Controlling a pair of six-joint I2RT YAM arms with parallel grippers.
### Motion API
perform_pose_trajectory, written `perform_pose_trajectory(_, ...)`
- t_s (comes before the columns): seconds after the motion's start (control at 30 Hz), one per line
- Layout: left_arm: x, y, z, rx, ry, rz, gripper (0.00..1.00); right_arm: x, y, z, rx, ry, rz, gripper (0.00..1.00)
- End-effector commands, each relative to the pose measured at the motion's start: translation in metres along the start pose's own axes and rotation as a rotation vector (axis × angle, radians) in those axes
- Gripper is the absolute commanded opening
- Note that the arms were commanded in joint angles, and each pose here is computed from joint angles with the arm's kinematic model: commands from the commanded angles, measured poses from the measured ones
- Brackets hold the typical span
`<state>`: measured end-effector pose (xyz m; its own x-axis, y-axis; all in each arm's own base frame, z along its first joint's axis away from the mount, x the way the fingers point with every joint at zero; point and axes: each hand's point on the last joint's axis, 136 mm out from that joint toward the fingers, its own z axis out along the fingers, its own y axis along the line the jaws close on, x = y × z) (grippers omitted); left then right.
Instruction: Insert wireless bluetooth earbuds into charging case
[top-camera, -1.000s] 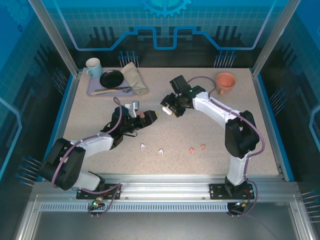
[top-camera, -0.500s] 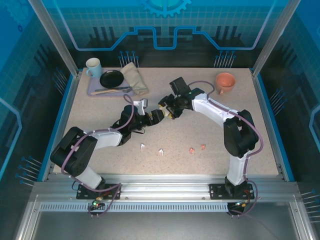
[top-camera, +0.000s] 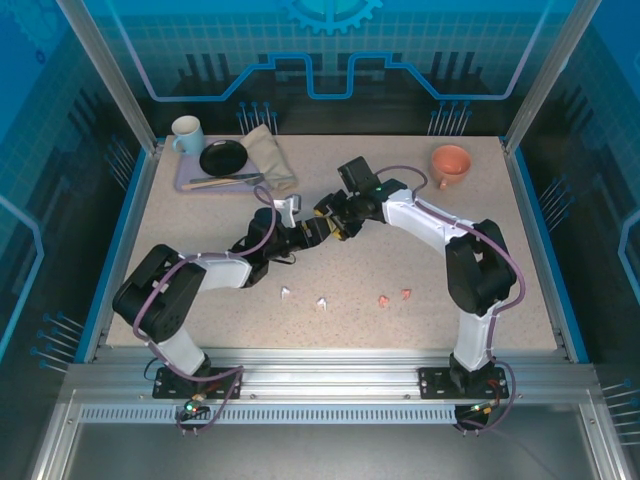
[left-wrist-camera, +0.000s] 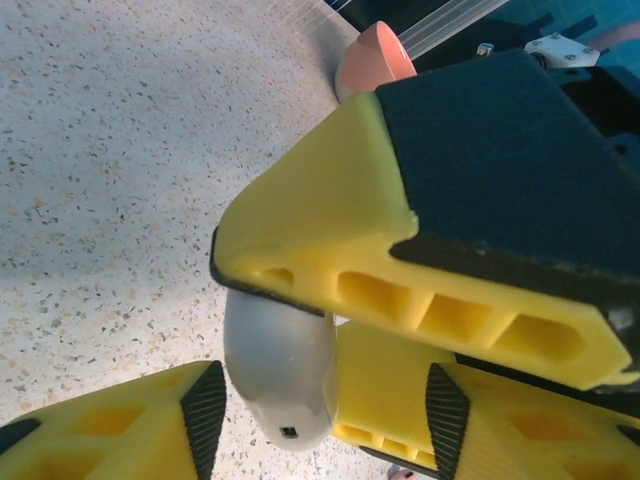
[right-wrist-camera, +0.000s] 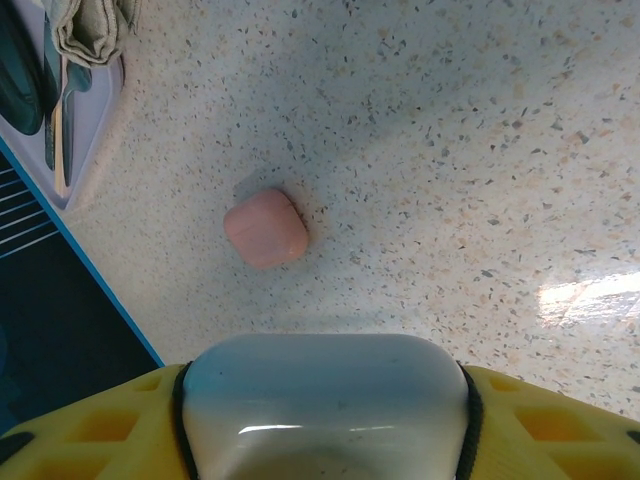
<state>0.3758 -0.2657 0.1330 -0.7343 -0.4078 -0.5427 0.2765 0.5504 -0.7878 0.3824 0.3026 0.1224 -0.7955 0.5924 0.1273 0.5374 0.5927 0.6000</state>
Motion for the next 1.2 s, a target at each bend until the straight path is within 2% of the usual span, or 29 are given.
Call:
perform_pose_trajectory(0.0, -0.012, -0.015, 0.006, 0.042, -0.035, 0.026, 0.54, 0.009, 0.003, -0.003, -0.021, 0.025, 0.004, 0.58)
perform_pose_trajectory(0.2, -0.012, -0.014, 0.009, 0.043, -0.028, 0.024, 0.36, 0.010, 0.002, -0.003, -0.020, 0.025, 0.004, 0.58)
perform_pose_trajectory(0.57, -0.014, -0.017, 0.011, 0.048, -0.029, 0.026, 0.23, 0.013, 0.005, -0.006, -0.037, 0.037, 0.001, 0.58)
perform_pose_trajectory(0.63, -0.015, -0.018, 0.011, 0.050, -0.029, 0.027, 0.24, 0.015, 0.005, -0.007, -0.040, 0.037, 0.001, 0.57)
perform_pose_trajectory(0.83, -0.020, -0.022, 0.014, 0.051, -0.037, 0.028, 0.38, 0.017, 0.005, -0.007, -0.046, 0.041, 0.004, 0.57)
perform_pose_trajectory(0.97, -0.020, -0.022, 0.016, 0.051, -0.031, 0.028, 0.34, 0.019, 0.006, -0.008, -0.048, 0.042, 0.001, 0.57)
perform_pose_trajectory(1.17, -0.018, -0.021, 0.016, 0.049, -0.027, 0.029, 0.21, 0.018, 0.007, -0.007, -0.052, 0.043, 0.002, 0.57)
